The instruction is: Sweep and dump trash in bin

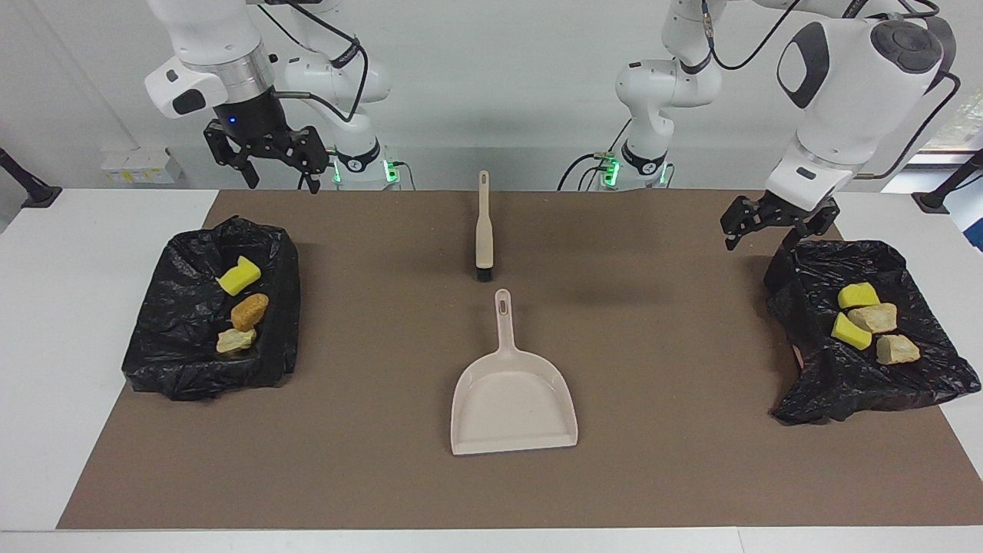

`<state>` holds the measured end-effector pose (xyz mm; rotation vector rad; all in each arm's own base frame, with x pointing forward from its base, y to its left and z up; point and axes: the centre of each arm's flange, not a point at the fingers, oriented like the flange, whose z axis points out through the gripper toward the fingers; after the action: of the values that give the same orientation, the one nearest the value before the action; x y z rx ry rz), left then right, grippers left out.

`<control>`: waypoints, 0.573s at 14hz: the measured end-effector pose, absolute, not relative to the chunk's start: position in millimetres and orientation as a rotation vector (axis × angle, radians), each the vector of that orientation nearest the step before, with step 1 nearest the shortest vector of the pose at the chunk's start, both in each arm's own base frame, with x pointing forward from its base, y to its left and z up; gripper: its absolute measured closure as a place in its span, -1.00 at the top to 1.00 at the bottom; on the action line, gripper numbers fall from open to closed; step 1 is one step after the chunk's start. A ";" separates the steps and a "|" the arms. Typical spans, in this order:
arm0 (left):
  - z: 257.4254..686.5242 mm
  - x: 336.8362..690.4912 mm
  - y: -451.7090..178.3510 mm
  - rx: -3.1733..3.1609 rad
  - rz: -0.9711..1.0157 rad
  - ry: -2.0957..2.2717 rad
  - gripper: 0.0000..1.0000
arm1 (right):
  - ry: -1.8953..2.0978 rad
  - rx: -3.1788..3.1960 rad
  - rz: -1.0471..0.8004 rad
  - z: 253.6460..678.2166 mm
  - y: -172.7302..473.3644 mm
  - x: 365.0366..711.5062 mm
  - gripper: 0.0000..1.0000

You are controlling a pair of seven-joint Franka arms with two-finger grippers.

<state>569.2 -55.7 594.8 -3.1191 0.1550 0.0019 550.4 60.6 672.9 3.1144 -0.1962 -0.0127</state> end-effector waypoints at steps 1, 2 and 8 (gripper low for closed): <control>599.5 564.1 -53.9 -3.118 0.016 0.165 1.00 | -0.195 3.115 -0.012 673.2 61.2 550.1 1.00; 603.3 560.2 -52.7 -3.116 0.025 0.185 1.00 | -0.192 3.115 -0.012 673.4 62.1 549.9 1.00; 603.9 554.0 -47.3 -3.115 0.076 0.204 1.00 | -0.187 3.115 -0.010 674.3 63.9 548.7 1.00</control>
<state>554.0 -47.3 603.9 -3.1153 0.2042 0.0759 548.7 63.9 674.3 3.1155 -0.1866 -0.0097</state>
